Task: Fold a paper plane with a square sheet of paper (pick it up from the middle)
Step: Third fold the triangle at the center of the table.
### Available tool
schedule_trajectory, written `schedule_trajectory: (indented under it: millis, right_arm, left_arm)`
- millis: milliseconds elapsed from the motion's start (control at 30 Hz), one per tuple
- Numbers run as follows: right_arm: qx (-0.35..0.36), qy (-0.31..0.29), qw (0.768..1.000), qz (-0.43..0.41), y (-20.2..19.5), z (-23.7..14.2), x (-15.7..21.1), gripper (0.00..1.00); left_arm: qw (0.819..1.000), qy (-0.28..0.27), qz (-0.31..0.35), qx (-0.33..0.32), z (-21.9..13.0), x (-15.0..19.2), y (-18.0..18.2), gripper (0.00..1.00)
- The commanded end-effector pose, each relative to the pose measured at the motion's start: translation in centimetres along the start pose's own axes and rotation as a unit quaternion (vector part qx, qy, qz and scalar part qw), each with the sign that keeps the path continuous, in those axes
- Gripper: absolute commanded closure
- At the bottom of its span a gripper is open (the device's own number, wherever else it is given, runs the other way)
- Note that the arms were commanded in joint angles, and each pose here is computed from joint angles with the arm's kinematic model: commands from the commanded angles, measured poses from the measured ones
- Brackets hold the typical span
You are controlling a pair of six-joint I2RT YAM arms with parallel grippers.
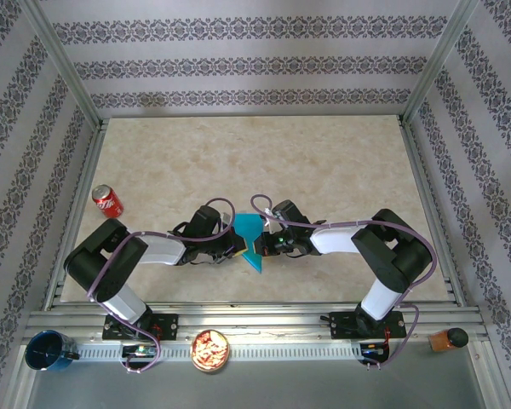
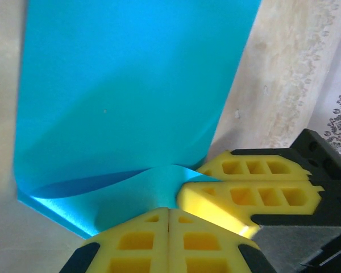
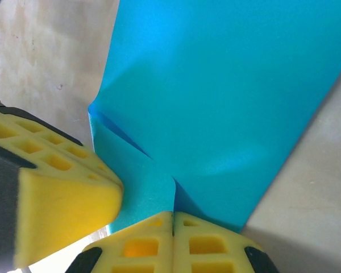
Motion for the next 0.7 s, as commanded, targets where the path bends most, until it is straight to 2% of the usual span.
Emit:
schedule_trajectory:
  millis: [0, 133, 667]
  right_arm:
    - [0.033, 0.019, 0.999, 0.015, -1.7, 0.3, 1.0, 1.00]
    - [0.033, 0.018, 0.999, 0.017, -1.7, 0.3, 1.0, 1.00]
    - [0.032, 0.020, 0.999, 0.017, -1.7, 0.4, 1.0, 1.00]
  left_arm:
    - [0.999, -0.010, 0.027, 0.025, -0.9, 0.0, -2.1, 1.00]
    - [1.000, -0.009, 0.028, -0.002, -1.3, 0.3, -1.4, 1.00]
    - [1.000, 0.006, 0.021, -0.009, 0.3, 0.5, 0.4, 1.00]
Point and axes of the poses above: each hand's point on the last joint's axis, 136 mm out from that joint toward the fingers, its own z axis out along the fingers, its own y axis along the line the jaws close on, x = y × z, the point moved 5 cm from there along -z, back along the fingers, and after that the axes turned 3 degrees about z, right-handed, at the moved point
